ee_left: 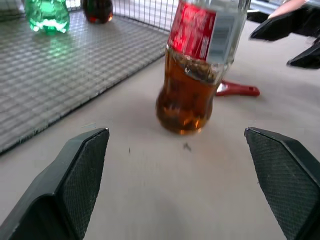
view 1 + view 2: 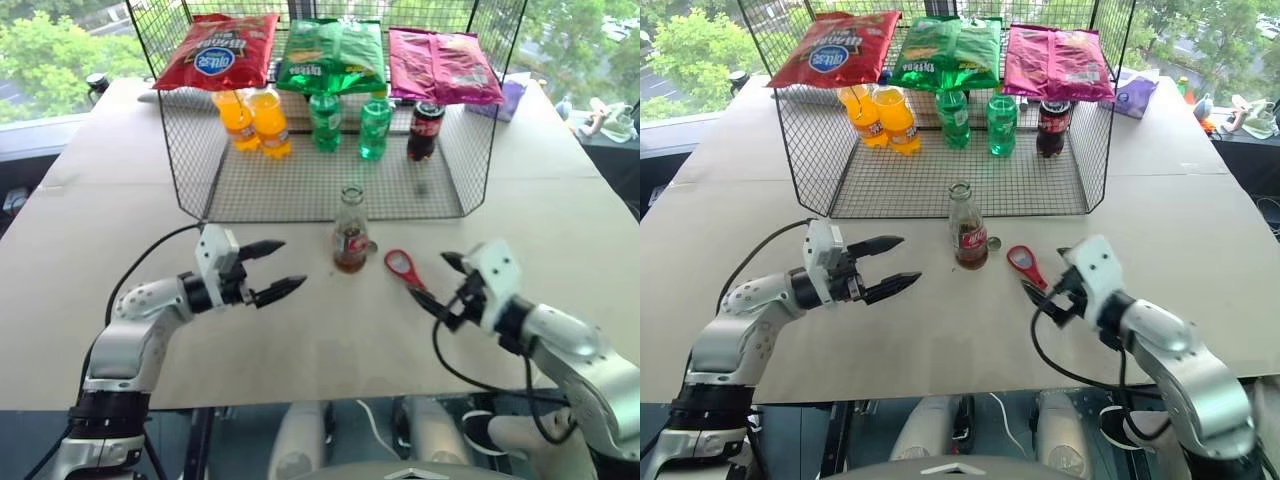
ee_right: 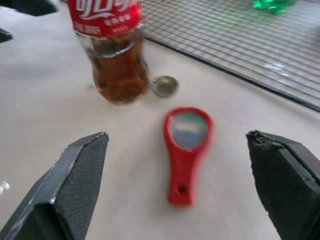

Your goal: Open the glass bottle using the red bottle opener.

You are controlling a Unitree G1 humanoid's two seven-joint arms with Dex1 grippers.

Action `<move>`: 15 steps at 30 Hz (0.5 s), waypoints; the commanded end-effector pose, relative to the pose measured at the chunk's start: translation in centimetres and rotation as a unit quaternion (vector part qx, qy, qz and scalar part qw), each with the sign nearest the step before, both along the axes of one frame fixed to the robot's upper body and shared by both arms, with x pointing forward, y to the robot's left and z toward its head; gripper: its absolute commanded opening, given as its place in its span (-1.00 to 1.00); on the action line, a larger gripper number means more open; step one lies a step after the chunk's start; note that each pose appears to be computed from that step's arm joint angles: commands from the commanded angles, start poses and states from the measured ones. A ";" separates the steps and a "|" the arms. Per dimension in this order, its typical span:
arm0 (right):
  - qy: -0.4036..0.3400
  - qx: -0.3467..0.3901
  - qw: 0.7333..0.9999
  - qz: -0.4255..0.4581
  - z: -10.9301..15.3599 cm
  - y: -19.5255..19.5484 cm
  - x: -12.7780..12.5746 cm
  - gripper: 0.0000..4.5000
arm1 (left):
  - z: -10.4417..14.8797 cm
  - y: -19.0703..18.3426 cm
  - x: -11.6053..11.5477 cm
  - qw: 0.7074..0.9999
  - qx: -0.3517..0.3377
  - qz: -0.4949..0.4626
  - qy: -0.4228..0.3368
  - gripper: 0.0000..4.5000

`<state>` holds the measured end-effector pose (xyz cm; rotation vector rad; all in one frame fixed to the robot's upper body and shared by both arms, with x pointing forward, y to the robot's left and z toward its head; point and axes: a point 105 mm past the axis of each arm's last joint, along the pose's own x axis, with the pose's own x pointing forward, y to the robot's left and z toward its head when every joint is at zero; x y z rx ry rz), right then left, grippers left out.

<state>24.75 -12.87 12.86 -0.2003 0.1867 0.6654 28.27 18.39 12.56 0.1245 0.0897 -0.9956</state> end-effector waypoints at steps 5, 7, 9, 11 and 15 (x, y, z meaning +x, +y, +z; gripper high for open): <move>-0.020 -0.046 0.998 -0.043 -0.2 -4.0 -2.0 1.00 | 0.8 0.6 -1.2 1.000 0.026 -0.005 -0.014 0.99; -0.026 -0.047 0.997 -0.057 0.0 -4.8 -1.8 1.00 | 0.9 0.8 -1.2 1.000 0.025 -0.004 -0.012 0.99; -0.029 -0.049 0.996 -0.061 0.0 -5.2 -1.6 1.00 | 1.1 0.7 -1.2 1.000 0.025 -0.008 -0.012 0.99; -0.032 -0.045 0.996 -0.063 0.2 -5.3 -1.5 1.00 | 1.2 0.7 -1.3 1.000 0.027 -0.012 -0.011 0.99; -0.033 -0.039 0.997 -0.062 0.1 -5.3 -1.5 1.00 | 1.4 0.5 -1.5 0.999 0.029 -0.017 -0.009 0.99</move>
